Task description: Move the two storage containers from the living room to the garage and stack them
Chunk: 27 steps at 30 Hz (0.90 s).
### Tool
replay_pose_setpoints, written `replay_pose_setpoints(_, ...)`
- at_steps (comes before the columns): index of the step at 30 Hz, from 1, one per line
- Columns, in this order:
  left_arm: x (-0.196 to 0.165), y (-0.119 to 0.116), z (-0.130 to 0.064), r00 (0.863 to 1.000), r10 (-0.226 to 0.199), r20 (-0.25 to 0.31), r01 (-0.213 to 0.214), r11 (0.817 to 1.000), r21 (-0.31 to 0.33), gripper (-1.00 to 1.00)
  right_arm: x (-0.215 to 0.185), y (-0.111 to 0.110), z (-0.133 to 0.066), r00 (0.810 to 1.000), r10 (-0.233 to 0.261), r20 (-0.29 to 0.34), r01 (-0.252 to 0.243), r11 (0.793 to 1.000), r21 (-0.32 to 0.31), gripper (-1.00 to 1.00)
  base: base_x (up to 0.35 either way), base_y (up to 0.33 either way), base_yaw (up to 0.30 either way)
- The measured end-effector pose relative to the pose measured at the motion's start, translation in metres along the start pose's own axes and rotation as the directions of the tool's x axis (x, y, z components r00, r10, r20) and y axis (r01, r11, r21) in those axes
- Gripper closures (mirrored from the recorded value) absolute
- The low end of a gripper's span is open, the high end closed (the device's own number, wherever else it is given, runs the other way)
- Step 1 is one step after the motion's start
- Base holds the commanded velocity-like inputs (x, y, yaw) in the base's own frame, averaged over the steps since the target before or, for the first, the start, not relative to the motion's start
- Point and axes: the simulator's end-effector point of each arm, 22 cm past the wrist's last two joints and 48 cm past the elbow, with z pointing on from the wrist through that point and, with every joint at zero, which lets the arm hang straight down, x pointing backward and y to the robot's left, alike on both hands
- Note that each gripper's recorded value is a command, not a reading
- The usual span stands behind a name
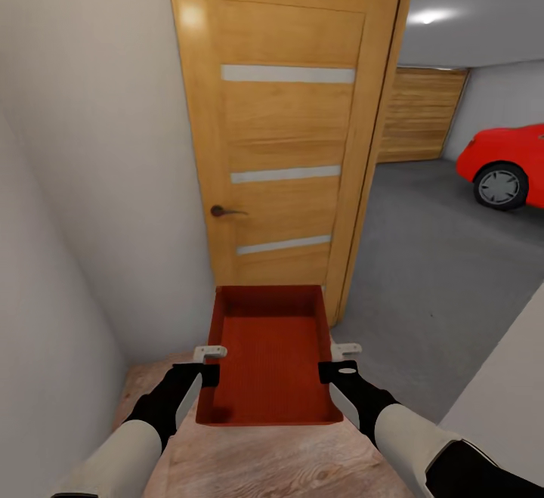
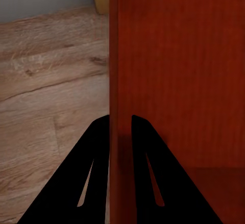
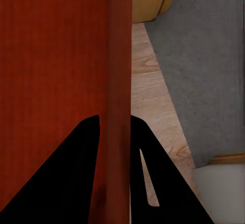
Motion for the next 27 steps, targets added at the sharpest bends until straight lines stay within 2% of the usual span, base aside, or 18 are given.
replay_pose_setpoints(17, -0.0001, 0.0, 0.0, 1.0, 0.0, 0.001, 0.0, 1.0, 0.001, 1.0, -0.0001, 0.0, 0.0, 1.0, 0.0, 0.0, 0.0, 1.0, 0.0, 1.0, 0.292, 0.125, -0.232)
replay_pose_setpoints(21, 0.0001, 0.0001, 0.0002, 1.0, 0.0, 0.0, 0.0, 1.0, 0.0, 1.0, 0.0, 0.0001, 0.0001, 1.0, 0.0, 0.0, 0.0, 1.0, 0.0, 1.0, 0.247, 0.083, -0.064)
replay_pose_setpoints(27, -0.0007, 0.0003, 0.0001, 1.0, 0.002, -0.001, -0.002, 1.0, -0.001, 1.0, 0.0, 0.0003, 0.0005, 1.0, 0.001, -0.001, -0.001, 1.0, -0.001, 1.0, 0.042, 0.01, -0.005)
